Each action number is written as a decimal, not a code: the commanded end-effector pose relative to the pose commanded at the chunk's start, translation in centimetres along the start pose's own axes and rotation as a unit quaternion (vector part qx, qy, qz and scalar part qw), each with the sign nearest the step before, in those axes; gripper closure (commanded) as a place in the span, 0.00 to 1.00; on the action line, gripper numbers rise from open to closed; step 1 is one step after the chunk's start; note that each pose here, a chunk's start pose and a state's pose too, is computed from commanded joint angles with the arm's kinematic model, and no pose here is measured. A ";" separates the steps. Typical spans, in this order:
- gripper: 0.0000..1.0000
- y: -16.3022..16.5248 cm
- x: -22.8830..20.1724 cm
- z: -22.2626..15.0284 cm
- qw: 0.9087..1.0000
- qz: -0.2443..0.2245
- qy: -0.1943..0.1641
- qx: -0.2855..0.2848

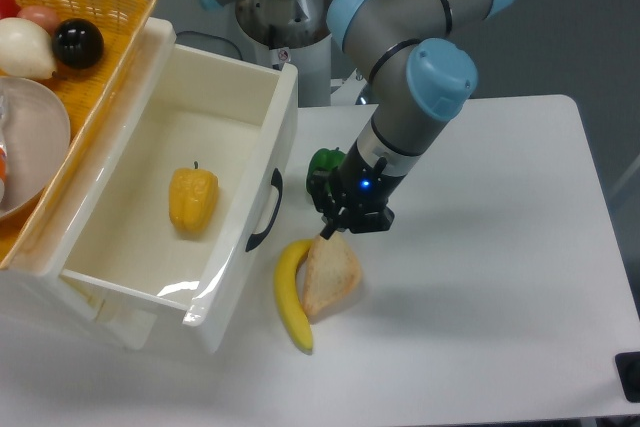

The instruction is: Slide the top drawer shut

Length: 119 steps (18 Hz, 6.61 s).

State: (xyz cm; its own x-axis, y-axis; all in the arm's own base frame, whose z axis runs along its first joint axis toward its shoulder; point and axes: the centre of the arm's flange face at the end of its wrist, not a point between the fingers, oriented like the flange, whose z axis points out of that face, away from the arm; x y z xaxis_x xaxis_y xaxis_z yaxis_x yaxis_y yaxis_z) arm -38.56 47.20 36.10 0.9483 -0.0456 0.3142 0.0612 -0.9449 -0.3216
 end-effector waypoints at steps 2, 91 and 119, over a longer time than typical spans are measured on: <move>1.00 -0.2 0.6 0.3 1.000 0.001 0.007 -0.005; 1.00 -4.9 17.4 5.4 0.995 0.037 0.089 -0.038; 0.49 5.8 -8.1 -7.0 0.998 0.003 -0.062 0.033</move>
State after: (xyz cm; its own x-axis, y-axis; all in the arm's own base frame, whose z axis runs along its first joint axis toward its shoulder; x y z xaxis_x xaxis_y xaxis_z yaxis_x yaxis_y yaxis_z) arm -48.02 39.78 37.93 0.9795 -0.0070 0.2012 0.0720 -0.9212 -0.3825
